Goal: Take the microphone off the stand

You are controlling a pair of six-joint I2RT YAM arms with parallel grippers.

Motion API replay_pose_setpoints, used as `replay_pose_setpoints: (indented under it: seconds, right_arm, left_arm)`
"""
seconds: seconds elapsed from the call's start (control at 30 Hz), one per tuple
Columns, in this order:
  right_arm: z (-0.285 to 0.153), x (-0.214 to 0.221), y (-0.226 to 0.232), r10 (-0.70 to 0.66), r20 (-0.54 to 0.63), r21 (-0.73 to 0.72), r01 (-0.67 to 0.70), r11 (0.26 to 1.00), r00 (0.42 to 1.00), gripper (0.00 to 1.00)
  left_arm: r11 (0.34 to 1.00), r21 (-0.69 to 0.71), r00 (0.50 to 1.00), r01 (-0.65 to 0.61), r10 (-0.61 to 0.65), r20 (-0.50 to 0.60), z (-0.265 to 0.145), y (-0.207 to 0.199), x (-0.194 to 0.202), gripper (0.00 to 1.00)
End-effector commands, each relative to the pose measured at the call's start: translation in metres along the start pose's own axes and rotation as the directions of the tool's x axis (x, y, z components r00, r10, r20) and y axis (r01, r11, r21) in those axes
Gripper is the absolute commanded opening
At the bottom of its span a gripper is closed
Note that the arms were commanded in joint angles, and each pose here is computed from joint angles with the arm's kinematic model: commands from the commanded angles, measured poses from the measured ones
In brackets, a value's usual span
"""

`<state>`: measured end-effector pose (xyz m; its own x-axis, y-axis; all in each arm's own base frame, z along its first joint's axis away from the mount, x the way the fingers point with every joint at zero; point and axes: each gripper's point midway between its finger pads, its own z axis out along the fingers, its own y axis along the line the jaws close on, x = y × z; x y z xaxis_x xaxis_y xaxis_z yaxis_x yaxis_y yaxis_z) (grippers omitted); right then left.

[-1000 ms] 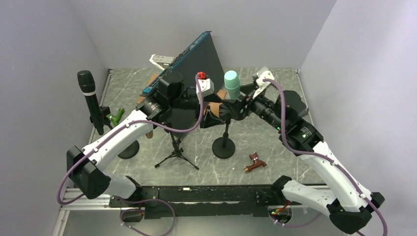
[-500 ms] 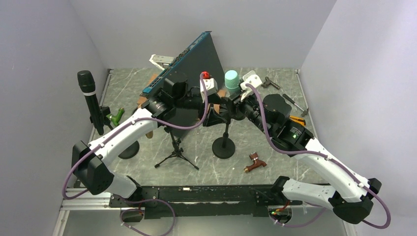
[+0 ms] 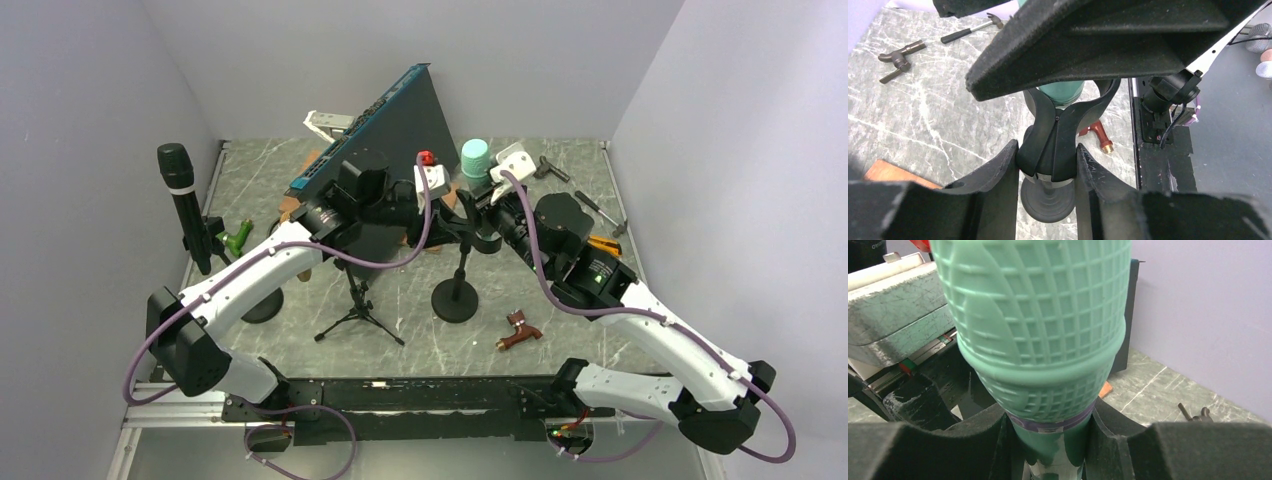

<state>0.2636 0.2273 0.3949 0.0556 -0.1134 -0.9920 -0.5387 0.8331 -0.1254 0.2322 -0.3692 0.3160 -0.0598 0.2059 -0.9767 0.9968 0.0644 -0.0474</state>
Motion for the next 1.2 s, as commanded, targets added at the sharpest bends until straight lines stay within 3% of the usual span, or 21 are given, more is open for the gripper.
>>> replay_pose_setpoints:
  seconds: [0.0,0.33,0.5,0.67,0.93,1.0,1.1,1.17]
  right_arm:
    - [-0.008,-0.037,-0.013,0.032,0.118,0.049,-0.038,0.998,0.992,0.00]
    - [-0.036,-0.121,-0.015,0.124,0.302,-0.037,-0.118,0.992,0.945,0.00]
    - [-0.064,-0.152,-0.042,0.132,0.395,0.041,-0.161,0.986,0.909,0.00]
    - [-0.087,-0.137,-0.078,0.097,0.408,0.208,-0.196,0.958,0.908,0.00]
    - [-0.099,-0.063,-0.111,0.044,0.236,0.448,-0.149,0.882,0.971,0.00]
    - [-0.102,-0.052,-0.112,0.048,0.221,0.462,-0.148,0.874,0.974,0.00]
    - [-0.103,-0.044,-0.112,0.052,0.214,0.465,-0.149,0.873,0.975,0.00]
    - [-0.102,-0.041,-0.111,0.054,0.207,0.463,-0.146,0.874,0.977,0.00]
  left_arm:
    - [0.998,-0.055,0.999,-0.039,0.039,-0.007,-0.002,0.005,-0.002,0.00]
    - [0.998,-0.058,0.999,-0.028,0.027,-0.029,0.001,0.005,0.003,0.00]
    - [0.998,-0.064,0.999,-0.026,0.024,-0.028,0.000,0.005,0.003,0.00]
    - [0.992,-0.122,0.999,-0.010,0.006,-0.032,-0.002,0.012,0.002,0.00]
    - [0.987,-0.158,0.999,-0.014,0.010,-0.031,-0.008,0.012,-0.006,0.01]
    - [0.987,-0.161,1.000,-0.025,0.021,-0.023,-0.009,0.010,-0.007,0.12]
    - [0.987,-0.154,0.999,-0.035,0.033,-0.019,-0.008,0.005,-0.006,0.42]
    - [0.988,-0.149,0.999,-0.044,0.041,-0.025,-0.007,0.003,-0.005,0.54]
